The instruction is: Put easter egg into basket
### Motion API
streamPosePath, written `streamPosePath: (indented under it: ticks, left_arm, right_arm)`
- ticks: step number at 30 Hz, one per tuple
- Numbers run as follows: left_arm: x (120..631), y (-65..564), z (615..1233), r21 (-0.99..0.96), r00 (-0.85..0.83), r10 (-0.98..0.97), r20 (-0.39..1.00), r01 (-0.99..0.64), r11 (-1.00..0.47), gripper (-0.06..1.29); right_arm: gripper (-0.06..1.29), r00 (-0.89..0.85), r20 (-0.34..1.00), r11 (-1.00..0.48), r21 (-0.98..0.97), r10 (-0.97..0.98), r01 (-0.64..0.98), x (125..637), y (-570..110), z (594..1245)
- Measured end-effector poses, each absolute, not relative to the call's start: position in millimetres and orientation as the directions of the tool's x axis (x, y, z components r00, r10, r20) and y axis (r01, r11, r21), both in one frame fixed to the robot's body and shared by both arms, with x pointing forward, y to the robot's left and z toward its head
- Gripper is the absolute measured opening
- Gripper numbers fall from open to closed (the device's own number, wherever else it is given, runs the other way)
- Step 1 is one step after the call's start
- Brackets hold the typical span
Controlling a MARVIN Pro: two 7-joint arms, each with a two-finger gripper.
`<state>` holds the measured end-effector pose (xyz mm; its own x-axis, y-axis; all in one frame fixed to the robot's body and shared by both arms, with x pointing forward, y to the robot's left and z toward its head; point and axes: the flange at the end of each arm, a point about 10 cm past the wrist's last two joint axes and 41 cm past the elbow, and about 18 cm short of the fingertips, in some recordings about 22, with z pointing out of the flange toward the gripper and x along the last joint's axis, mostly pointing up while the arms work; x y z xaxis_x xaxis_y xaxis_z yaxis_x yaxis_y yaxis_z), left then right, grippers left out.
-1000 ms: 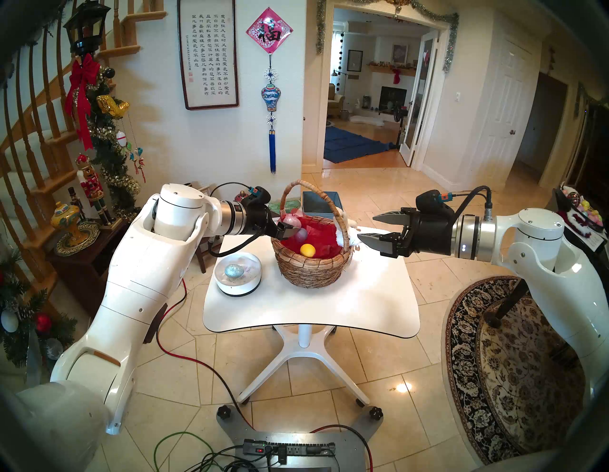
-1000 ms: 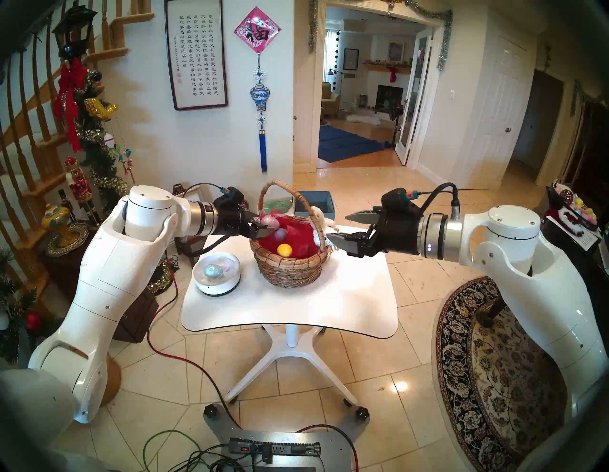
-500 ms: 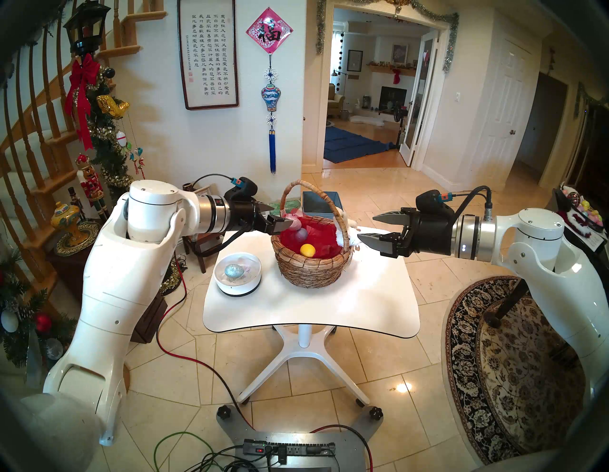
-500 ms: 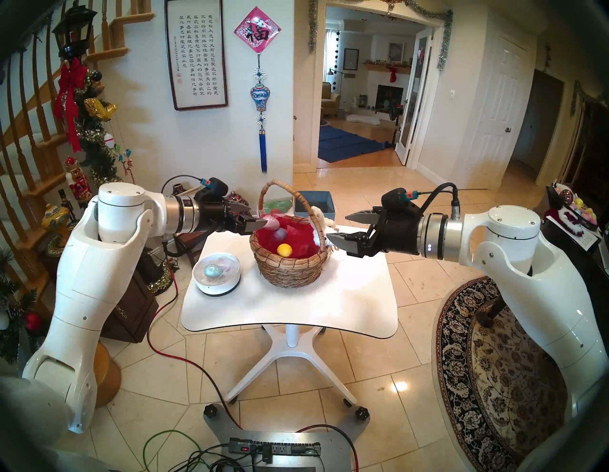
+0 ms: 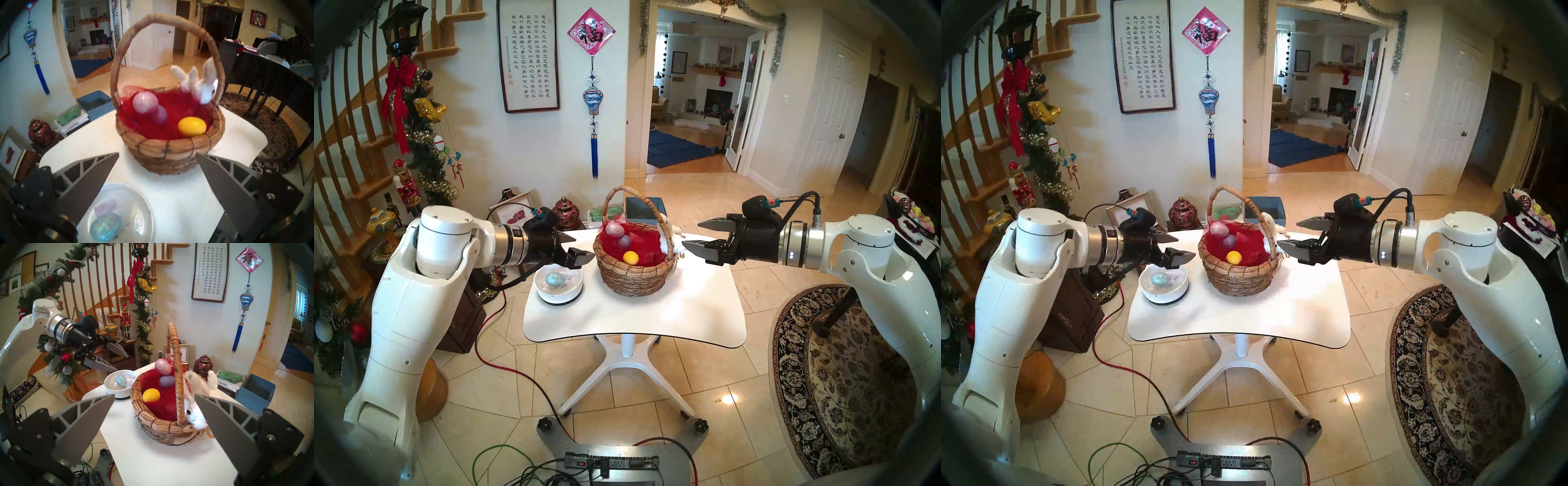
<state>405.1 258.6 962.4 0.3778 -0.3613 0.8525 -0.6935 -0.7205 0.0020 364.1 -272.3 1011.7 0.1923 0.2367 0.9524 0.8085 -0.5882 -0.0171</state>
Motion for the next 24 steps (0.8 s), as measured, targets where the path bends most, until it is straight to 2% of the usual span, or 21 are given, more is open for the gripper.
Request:
streamPosePath:
  ticks: [16,24]
  left_arm:
    - [374.2,283.3,941.3,-0.055,0.44,-0.419,0.794,-0.635,-0.771,1.21]
    - [374.7,283.7,915.8,-0.057,0.479,-0.44,0.759,-0.624,-0.779,1.21]
  right_arm:
    - [1.22,0.192,0.952,-0.588,-0.017,0.237,0.809,364.1,-272.3,1011.8]
    - [1.22,0.192,0.952,-0.588,-0.017,0.237,0.809,364.1,-272.3,1011.8]
